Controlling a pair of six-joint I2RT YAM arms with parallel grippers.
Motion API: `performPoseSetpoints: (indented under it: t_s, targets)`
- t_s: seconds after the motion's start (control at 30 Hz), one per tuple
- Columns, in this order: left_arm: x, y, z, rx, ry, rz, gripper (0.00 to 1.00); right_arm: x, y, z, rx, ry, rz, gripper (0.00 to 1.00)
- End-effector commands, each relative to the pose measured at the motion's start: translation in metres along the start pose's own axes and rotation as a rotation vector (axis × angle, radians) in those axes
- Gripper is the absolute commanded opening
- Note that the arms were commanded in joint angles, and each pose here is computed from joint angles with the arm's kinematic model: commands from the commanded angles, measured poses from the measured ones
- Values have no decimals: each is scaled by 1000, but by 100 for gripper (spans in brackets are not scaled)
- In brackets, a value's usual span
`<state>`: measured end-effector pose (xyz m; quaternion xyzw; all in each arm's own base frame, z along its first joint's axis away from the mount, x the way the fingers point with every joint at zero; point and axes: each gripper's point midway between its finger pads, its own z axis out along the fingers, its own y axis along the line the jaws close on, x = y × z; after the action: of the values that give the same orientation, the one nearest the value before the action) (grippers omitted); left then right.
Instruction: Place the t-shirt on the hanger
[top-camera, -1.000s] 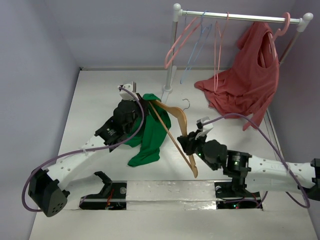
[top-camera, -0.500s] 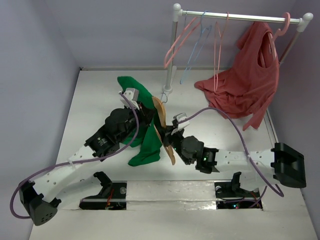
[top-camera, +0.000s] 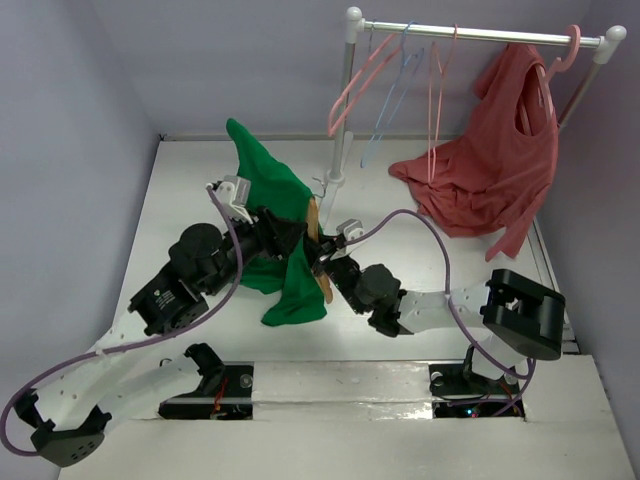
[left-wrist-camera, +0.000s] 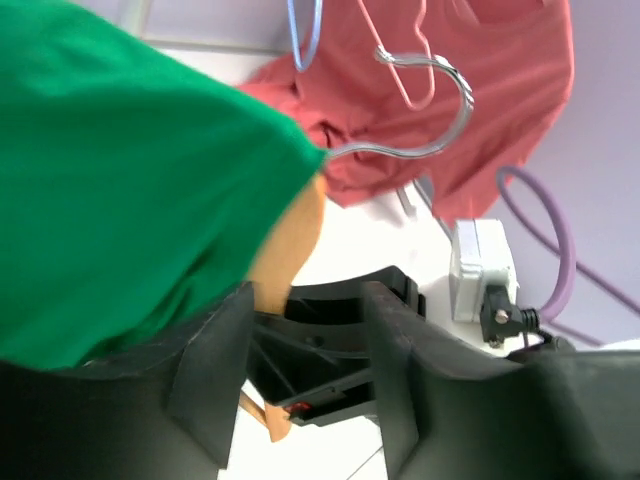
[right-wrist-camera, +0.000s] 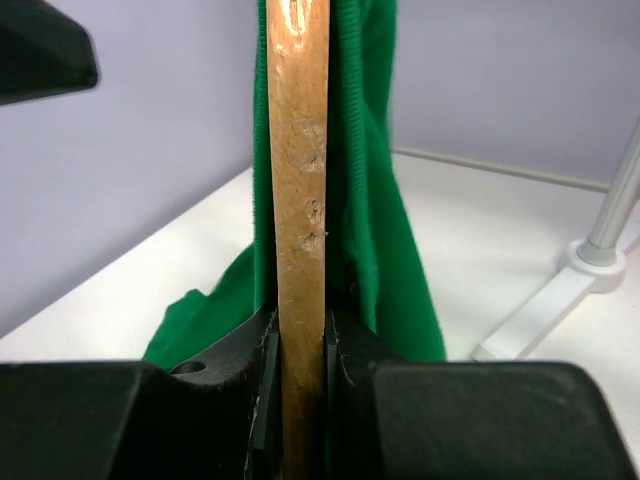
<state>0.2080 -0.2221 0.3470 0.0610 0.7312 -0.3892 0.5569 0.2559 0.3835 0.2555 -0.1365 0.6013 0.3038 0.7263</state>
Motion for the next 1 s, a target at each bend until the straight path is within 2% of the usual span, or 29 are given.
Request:
performPoseSetpoints:
  t_s: [0.0,0.03,0.1,0.23,0.33,0.47,0.5,0.6,0.67,0.73,0.8,0.83,0.93,0.97]
  targets:
    - [-32,3,-18,-50,-108,-28,46,-99,1,-5,-20,-345,178,0]
    - [-40,6,-20,-73,-147,-41,51,-95,0,-7,-19,-340,183,0]
    - [-59,11,-23,-118,-224,-64,53,-90,-1,-11,-28,-327,188,0]
    - [-74,8,-7,-138,-264,-72,57,-87,-3,-16,-33,-310,183,0]
    - [-82,16,10,-188,-293,-58,64,-87,2,-22,-62,-300,211,0]
    - [-95,40,34,-265,-296,-15,66,-84,1,-27,-73,-281,212,0]
    - [-102,58,35,-312,-311,-9,66,-83,1,-28,-74,-279,212,0]
    - [-102,80,46,-356,-292,-3,64,-83,0,-31,-74,-272,209,0]
    - [-104,85,47,-369,-307,9,61,-82,-1,-31,-73,-265,201,0]
    - [-101,83,52,-352,-297,10,52,-81,-1,-31,-73,-264,199,0]
    - [-96,82,58,-332,-279,10,48,-81,-1,-30,-70,-264,199,0]
    - [-94,82,60,-328,-273,9,38,-80,-1,-29,-70,-263,195,0]
    - [-84,80,68,-295,-248,2,23,-78,-1,-28,-66,-260,193,0]
    - [-81,81,71,-289,-241,-3,22,-79,-1,-28,-63,-264,197,0]
